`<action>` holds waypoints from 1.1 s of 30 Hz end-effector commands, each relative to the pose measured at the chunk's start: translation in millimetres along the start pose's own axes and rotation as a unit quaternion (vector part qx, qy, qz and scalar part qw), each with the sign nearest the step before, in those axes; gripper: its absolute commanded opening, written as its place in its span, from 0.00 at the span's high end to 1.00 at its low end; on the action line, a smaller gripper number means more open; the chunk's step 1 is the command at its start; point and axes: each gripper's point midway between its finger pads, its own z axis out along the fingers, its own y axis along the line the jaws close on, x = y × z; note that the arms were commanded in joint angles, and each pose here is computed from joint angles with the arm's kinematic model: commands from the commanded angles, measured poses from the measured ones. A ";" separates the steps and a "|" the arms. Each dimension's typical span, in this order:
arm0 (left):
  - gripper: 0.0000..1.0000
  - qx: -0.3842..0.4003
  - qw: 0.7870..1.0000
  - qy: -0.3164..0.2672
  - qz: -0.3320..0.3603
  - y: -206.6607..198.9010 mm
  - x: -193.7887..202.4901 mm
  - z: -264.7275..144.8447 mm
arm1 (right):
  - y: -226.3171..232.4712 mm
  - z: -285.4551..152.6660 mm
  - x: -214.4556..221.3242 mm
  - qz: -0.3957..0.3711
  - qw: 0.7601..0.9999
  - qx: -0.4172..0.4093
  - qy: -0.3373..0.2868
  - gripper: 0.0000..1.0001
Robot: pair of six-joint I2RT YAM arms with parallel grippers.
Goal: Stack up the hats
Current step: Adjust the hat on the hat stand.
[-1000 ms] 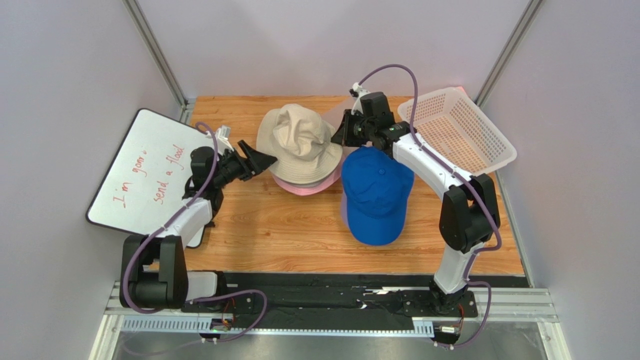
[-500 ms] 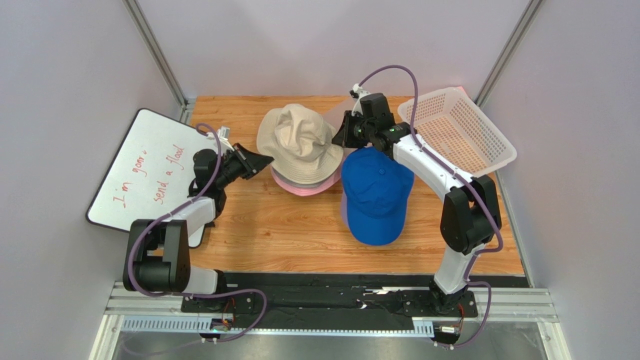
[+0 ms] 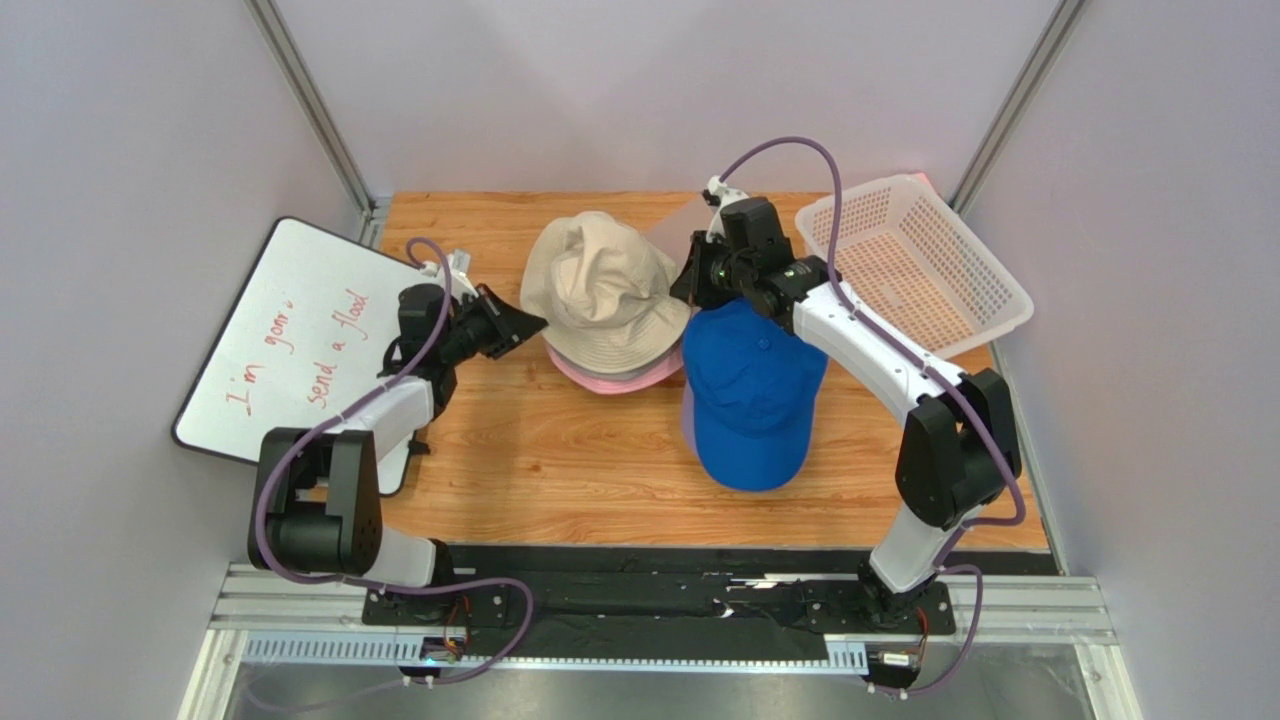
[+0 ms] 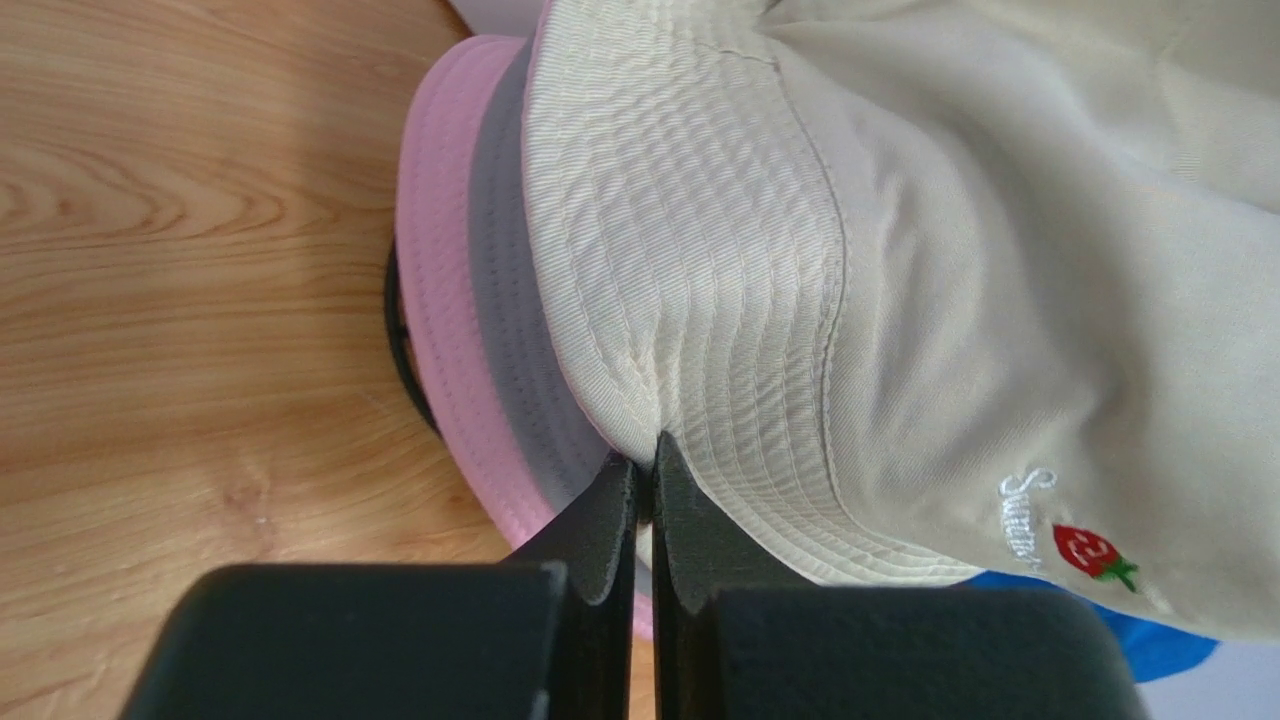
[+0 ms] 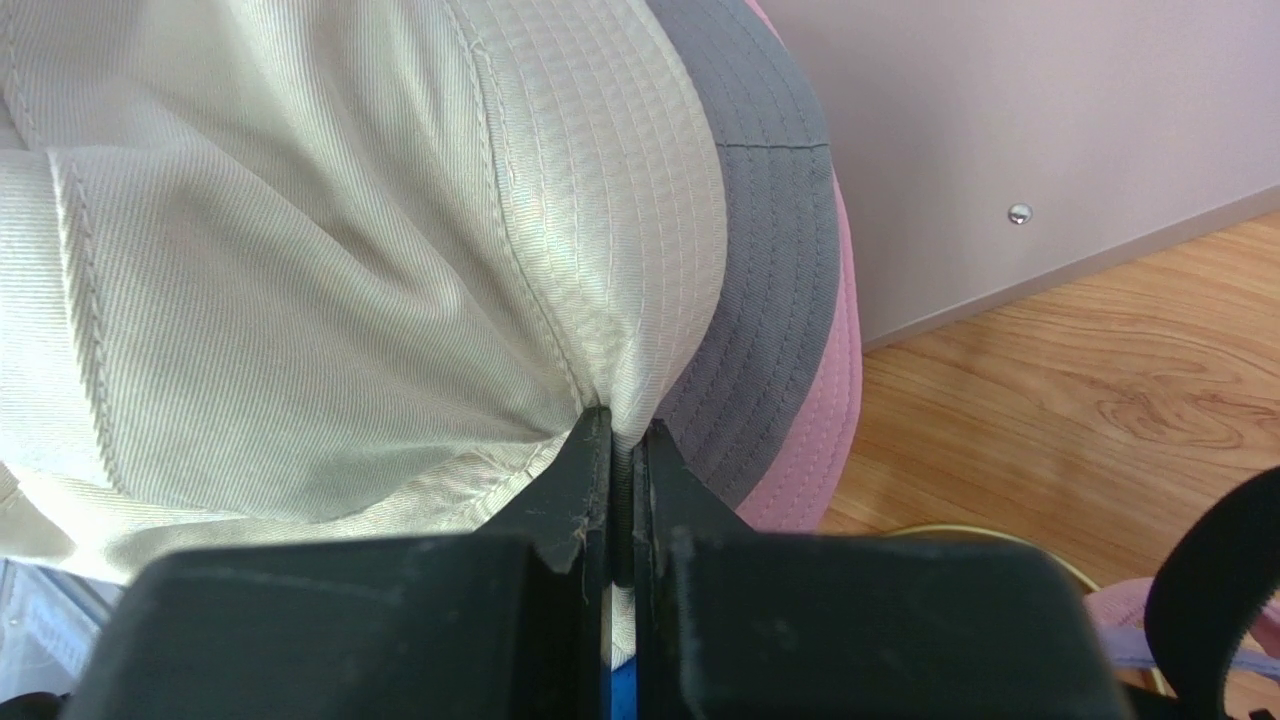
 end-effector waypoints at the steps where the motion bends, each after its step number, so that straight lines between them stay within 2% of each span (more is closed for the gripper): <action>1: 1.00 -0.108 0.993 0.043 0.025 49.0 19.3 -0.3 | -22.5 -10.0 12.3 -0.020 0.998 0.053 0.011 1.00; 10: 1.00 -0.136 0.985 0.096 0.038 72.1 42.8 25.5 | -43.3 4.9 24.6 -0.024 0.995 0.092 0.025 1.00; 19: 1.00 -0.142 0.985 0.078 0.058 54.4 24.0 19.0 | -59.0 23.8 30.2 -0.037 0.990 0.126 0.042 1.00; 25: 1.00 -0.152 0.982 0.040 0.107 25.5 -16.4 4.2 | -22.0 21.3 38.6 -0.057 0.994 0.087 0.043 1.00; 29: 1.00 -0.181 0.975 0.051 0.119 30.3 -29.7 8.7 | 24.8 21.7 50.0 -0.084 0.994 0.044 0.048 1.00; 33: 1.00 -0.211 0.969 0.037 0.120 38.0 -52.2 8.0 | 63.6 23.2 67.5 -0.094 0.993 -0.008 0.069 1.00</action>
